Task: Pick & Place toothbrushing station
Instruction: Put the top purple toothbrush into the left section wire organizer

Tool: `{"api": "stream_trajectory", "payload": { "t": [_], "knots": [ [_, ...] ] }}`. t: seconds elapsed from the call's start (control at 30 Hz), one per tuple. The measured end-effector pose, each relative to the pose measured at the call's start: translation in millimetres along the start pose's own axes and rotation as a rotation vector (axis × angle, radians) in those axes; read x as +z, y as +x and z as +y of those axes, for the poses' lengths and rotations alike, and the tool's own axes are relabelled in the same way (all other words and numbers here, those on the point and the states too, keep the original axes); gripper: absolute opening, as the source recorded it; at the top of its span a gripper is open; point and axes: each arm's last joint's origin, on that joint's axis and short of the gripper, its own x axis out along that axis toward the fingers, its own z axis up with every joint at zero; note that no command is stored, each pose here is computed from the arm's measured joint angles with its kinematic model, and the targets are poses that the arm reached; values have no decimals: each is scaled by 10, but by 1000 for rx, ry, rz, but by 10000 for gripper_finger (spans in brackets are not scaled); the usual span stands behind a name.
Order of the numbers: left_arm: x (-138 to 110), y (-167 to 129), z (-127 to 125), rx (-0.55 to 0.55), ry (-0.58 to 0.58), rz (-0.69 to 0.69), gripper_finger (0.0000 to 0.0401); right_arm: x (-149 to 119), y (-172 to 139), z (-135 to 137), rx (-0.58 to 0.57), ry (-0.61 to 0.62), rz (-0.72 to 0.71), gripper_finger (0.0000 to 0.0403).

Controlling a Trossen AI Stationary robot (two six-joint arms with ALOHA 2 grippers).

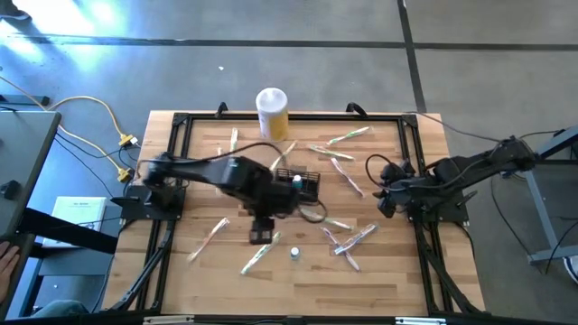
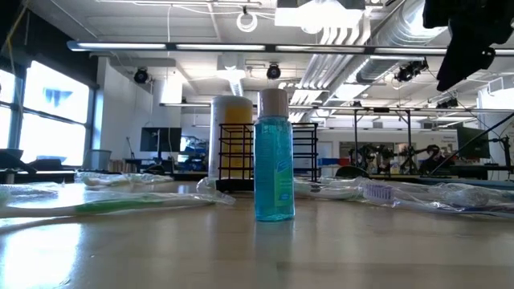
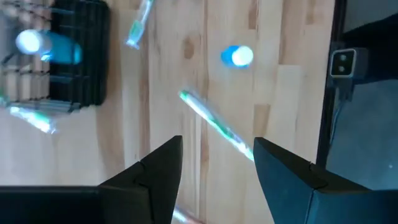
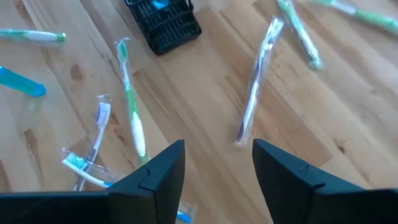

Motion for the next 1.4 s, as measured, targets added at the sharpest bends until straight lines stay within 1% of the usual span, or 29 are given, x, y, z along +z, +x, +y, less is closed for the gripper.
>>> {"api": "stream_trajectory", "payload": {
  "t": [0.17, 0.33, 0.43, 0.57, 0.67, 0.77, 0.9, 1.03, 1.13, 1.23, 1.33, 1.4],
  "knots": [
    [-327, -274, -23, 85, -41, -67, 193, 62, 112, 21, -34, 9, 35, 177],
    [-619, -346, 61, 145, -81, -98, 193, 154, 257, 47, -72, 40, 49, 178],
    [-803, -304, 138, 140, -94, -129, 193, 229, 364, 41, -64, 19, 88, 178],
    [-1074, -203, 241, 90, -100, -183, 193, 386, 533, -10, -77, 100, 86, 178],
    [-1228, -96, 301, 63, -114, -230, 193, 500, 672, -64, -73, 141, 97, 178],
    [-1326, 5, 341, 39, -123, -287, 193, 582, 819, -115, -53, 187, 138, 178],
    [-1398, 159, 369, 27, -80, -317, 193, 644, 1031, -177, -89, 223, 182, 178],
    [-1459, 328, 390, 32, -36, -276, 193, 674, 1247, -227, -135, 249, 223, 178],
    [-1522, 465, 394, -17, 2, -211, 193, 674, 1383, -250, -142, 280, 267, 178],
    [-1597, 559, 402, -68, 26, -158, 193, 669, 1488, -280, -179, 306, 286, 178],
    [-1656, 595, 422, -74, 31, -149, 193, 673, 1561, -323, -222, 312, 285, 177],
    [-1678, 594, 433, -79, 42, -175, 193, 680, 1596, -345, -239, 317, 281, 175]
  ]
}}
